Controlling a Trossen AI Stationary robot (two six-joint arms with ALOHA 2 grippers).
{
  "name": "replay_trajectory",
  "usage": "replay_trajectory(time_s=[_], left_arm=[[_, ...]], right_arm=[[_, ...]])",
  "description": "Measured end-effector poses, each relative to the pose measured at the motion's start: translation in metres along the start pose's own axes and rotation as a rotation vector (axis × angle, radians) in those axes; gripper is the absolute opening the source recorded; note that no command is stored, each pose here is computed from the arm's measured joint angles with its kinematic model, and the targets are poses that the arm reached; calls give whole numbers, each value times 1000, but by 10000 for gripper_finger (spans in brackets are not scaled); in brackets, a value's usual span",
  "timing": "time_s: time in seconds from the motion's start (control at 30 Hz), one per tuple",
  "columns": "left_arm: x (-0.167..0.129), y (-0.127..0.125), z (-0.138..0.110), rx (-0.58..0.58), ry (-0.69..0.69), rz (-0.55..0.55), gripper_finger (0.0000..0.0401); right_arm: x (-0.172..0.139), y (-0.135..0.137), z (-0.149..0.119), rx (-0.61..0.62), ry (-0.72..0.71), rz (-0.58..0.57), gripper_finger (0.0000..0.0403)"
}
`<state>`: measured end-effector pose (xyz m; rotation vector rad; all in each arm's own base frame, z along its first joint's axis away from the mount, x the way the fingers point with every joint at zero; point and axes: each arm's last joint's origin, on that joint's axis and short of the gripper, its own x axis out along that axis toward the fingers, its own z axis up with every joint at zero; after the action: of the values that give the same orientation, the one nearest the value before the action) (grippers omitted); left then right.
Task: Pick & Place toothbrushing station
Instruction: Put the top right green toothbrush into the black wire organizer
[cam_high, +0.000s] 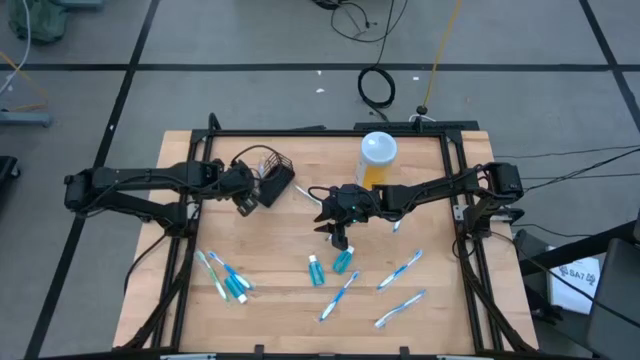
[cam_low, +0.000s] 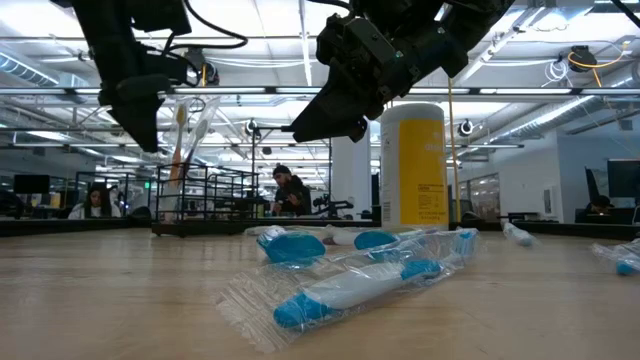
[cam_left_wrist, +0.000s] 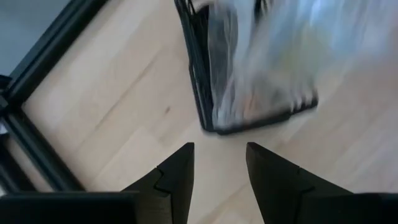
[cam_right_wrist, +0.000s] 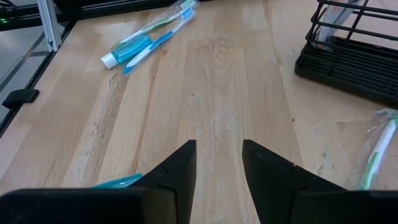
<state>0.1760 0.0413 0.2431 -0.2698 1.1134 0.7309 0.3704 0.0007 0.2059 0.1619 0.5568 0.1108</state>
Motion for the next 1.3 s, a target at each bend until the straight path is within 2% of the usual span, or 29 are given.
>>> replay_trajectory(time_s=[0.1, 0.3, 0.47, 0.57, 0.67, 0.77, 0.9, 1.07, 1.3], left_arm=[[-1, -1, -5, -4, 30, 10, 152], [-7, -12, -14, -131, 68, -40, 152], [-15, -29, -24, -88, 52, -84, 152], [-21, -38, -32, -68, 3, -75, 152], [-27, -46, -39, -72, -99, -34, 152], [-30, -57, -46, -53, -190, -40, 152], [-25, -74, -59, -2, -271, -135, 152], [-12, -90, -72, 129, -362, -251, 152], [-4, -102, -72, 195, -443, -424, 152]], right_arm=[[0, 0, 0, 0, 0, 0, 125], [0, 0, 0, 0, 0, 0, 125], [0, 0, 0, 0, 0, 0, 125], [0, -1, 0, 28, -4, -33, 125], [0, -3, 0, 79, -19, -119, 125], [-1, -5, 1, 90, -30, -184, 125], [-1, -5, 0, 78, -23, -184, 125], [0, -5, -1, 79, -13, -183, 125], [0, -5, -1, 79, -14, -183, 125]])
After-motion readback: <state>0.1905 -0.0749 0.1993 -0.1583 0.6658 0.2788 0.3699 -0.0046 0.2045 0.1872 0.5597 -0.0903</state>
